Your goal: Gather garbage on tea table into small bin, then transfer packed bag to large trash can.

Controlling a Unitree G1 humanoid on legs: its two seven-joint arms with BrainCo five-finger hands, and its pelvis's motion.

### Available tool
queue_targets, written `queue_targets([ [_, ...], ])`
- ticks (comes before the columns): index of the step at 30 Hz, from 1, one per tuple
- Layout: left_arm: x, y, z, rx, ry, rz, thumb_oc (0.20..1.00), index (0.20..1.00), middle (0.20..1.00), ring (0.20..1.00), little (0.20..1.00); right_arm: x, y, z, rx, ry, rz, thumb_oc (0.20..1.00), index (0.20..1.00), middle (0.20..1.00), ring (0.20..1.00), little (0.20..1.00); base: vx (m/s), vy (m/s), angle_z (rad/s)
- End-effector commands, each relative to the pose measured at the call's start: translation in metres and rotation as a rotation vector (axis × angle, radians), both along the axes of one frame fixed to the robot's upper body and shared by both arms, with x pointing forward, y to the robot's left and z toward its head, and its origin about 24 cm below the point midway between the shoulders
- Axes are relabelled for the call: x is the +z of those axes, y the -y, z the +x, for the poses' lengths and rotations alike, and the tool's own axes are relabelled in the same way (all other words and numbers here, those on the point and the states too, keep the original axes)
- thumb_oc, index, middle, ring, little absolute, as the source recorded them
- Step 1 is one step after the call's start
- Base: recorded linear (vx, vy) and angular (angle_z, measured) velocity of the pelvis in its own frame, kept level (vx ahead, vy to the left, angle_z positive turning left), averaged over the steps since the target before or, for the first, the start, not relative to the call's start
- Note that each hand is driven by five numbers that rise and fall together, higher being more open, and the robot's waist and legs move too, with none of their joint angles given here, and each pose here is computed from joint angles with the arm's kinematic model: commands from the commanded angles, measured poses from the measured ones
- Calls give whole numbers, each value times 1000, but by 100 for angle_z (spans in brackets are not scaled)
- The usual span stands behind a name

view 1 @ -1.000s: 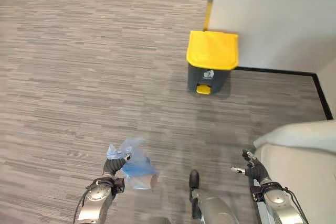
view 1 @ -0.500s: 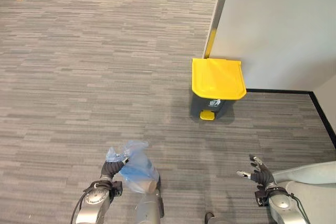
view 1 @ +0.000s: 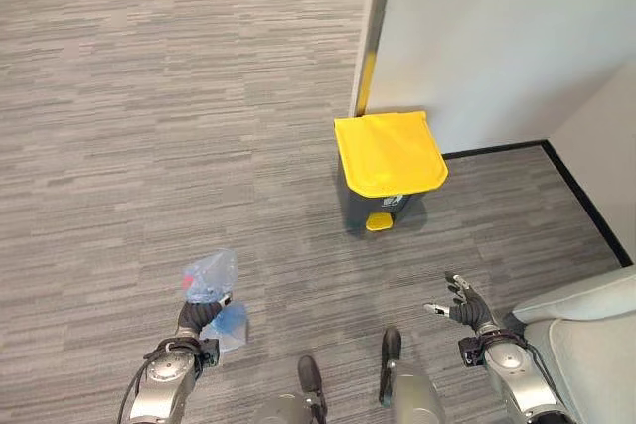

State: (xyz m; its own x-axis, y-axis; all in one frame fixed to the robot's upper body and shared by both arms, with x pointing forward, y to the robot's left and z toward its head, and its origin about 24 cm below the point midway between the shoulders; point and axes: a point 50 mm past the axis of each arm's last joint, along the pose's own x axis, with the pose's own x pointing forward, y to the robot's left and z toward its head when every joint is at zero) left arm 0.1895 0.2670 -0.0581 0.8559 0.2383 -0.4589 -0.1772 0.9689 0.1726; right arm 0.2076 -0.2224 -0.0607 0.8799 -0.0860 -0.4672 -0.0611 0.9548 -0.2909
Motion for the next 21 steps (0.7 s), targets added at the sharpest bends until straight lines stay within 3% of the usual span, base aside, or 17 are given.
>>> queue_targets([
  [1, 23, -7, 11, -11, 124, 35, 200, 200, 200, 200, 200, 17, 14, 15, -11, 80, -39, 1000, 1000, 1000, 1000, 1000, 324, -198, 28],
  [12, 16, 10, 11, -62, 104, -10, 200, 200, 200, 200, 200, 13, 38, -4, -76, 47, -77, 1000, 1000, 1000, 1000, 1000, 279, -245, 27],
  [21, 15, 16, 13, -92, 100, -17, 200, 200, 200, 200, 200, 16, 43, -2, -109, 61, -79, 1000, 1000, 1000, 1000, 1000, 145, -43, 2],
])
